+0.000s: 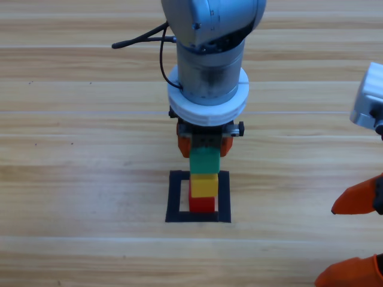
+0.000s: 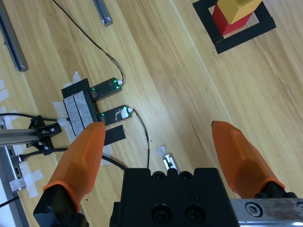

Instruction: Stack the blocks in the rectangular block: red at the bottom, yellow in the middle, green on top

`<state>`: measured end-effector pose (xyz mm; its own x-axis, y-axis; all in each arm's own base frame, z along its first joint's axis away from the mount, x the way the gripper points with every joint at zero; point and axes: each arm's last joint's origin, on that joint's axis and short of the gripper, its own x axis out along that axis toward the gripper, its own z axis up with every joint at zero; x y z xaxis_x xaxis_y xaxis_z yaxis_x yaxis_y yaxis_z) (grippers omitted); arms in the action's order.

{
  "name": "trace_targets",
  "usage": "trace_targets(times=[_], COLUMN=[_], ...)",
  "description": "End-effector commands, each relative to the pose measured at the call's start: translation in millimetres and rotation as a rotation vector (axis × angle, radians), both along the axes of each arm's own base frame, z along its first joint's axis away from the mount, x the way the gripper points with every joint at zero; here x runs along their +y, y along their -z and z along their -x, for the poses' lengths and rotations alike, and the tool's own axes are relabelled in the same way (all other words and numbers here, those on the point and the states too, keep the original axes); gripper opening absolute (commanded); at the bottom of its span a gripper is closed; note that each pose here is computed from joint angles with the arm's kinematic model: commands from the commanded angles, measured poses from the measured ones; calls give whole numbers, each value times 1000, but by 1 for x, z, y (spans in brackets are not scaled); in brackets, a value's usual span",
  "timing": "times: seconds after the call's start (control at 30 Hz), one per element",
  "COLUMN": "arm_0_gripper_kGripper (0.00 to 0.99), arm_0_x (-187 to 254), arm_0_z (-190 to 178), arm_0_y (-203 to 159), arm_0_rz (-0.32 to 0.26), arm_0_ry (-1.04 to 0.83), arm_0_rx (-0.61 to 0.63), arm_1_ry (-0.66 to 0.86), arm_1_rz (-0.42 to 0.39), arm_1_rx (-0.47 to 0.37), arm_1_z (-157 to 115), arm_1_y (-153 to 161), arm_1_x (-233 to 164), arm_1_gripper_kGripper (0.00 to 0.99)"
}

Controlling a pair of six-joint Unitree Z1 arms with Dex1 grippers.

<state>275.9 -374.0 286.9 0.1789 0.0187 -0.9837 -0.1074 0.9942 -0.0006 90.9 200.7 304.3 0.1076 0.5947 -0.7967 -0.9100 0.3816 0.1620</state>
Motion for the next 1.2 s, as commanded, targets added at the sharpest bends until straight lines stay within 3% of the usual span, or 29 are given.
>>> trace_targets(times=[0.03, 0.9, 1.07, 1.2], arm_0_gripper_kGripper=[66, 84, 295, 607], arm_0_x=[-13, -10, -10, -10], arm_0_z=[1, -5, -5, -5], arm_0_y=[38, 39, 40, 39], arm_0_rz=[-67, -79, -82, -77], arm_0_ry=[11, 1, 1, -4], arm_0_rx=[61, 48, 50, 50], arm_1_ry=[-2, -2, -2, -2], arm_1_rz=[32, 34, 36, 36], arm_1_rx=[18, 20, 21, 21], arm_1_z=[-3, -4, -4, -4], arm_1_y=[13, 14, 14, 14], arm_1_x=[1, 2, 2, 2], arm_1_gripper_kGripper=[989, 989, 989, 989])
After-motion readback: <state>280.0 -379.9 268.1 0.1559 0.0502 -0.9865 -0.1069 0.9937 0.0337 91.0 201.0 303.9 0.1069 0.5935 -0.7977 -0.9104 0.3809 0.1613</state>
